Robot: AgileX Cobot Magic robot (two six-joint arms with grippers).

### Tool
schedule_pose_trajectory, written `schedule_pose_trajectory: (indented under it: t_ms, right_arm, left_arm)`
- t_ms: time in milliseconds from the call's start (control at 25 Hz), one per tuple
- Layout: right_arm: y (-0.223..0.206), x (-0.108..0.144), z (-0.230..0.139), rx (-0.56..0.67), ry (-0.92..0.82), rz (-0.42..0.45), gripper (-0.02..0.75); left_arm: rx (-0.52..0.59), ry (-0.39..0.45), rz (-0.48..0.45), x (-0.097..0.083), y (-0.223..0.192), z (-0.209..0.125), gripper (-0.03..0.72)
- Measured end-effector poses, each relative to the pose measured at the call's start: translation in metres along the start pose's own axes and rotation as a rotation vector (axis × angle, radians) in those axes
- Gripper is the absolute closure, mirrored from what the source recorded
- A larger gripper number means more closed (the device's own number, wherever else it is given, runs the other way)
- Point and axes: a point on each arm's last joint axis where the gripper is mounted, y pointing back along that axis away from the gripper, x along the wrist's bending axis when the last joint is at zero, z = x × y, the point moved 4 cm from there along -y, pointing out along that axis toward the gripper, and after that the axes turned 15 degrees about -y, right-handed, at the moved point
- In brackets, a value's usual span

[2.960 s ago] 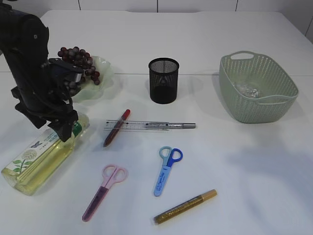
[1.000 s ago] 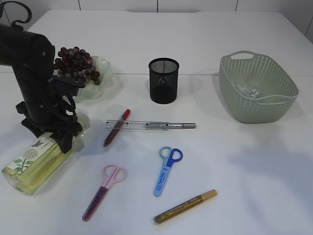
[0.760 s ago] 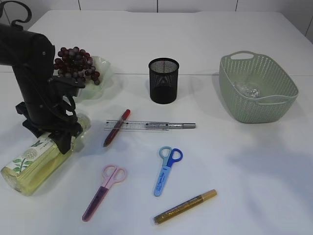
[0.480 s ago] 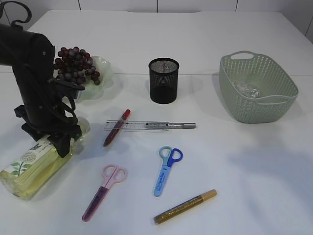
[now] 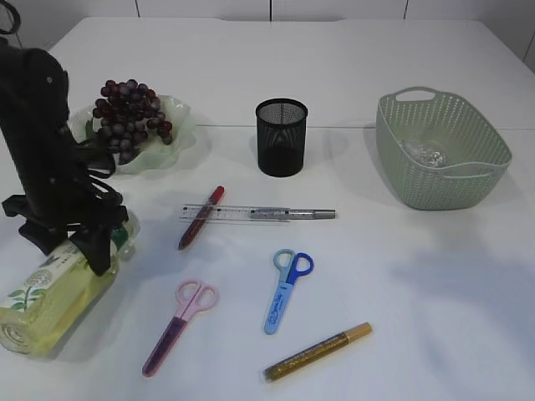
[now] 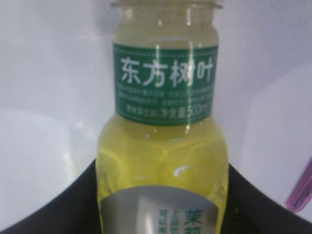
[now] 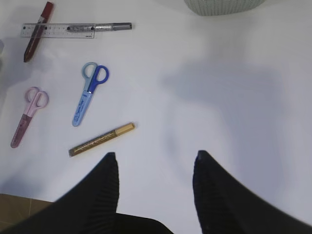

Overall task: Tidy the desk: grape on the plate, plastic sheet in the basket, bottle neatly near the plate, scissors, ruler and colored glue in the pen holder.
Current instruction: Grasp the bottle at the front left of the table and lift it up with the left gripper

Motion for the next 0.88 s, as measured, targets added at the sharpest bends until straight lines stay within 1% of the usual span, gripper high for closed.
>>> schedule_pose_trajectory:
  t_ms: [160, 320, 560, 640, 720, 880]
  right_arm:
    - [0.0, 0.0, 0.0, -0.001, 0.002, -0.001, 0.339]
    - [0.0, 0.0, 0.0, -0.001, 0.003, -0.001, 0.339]
    - [0.0, -0.001, 0.001, -0.004, 0.008, -0.011, 0.339]
    - [0.0, -0.002, 0.001, -0.005, 0.009, -0.015, 0.339]
    - [0.0, -0.002, 0.001, -0.006, 0.009, -0.015, 0.339]
    - [0.0, -0.002, 0.001, -0.007, 0.01, -0.018, 0.339]
  left_arm:
    - [-0.069, 0.042, 0.024, 0.003, 0.03, -0.006, 0.292]
    - [-0.154, 0.065, 0.043, -0.001, 0.057, -0.013, 0.293]
    - [-0.33, 0.123, 0.086, -0.008, 0.076, -0.043, 0.293]
    - [-0.425, 0.129, 0.117, -0.01, 0.086, -0.054, 0.293]
    - [-0.544, 0.13, 0.148, -0.011, 0.094, -0.062, 0.293]
    - [-0.773, 0.108, 0.211, -0.012, 0.11, -0.073, 0.293]
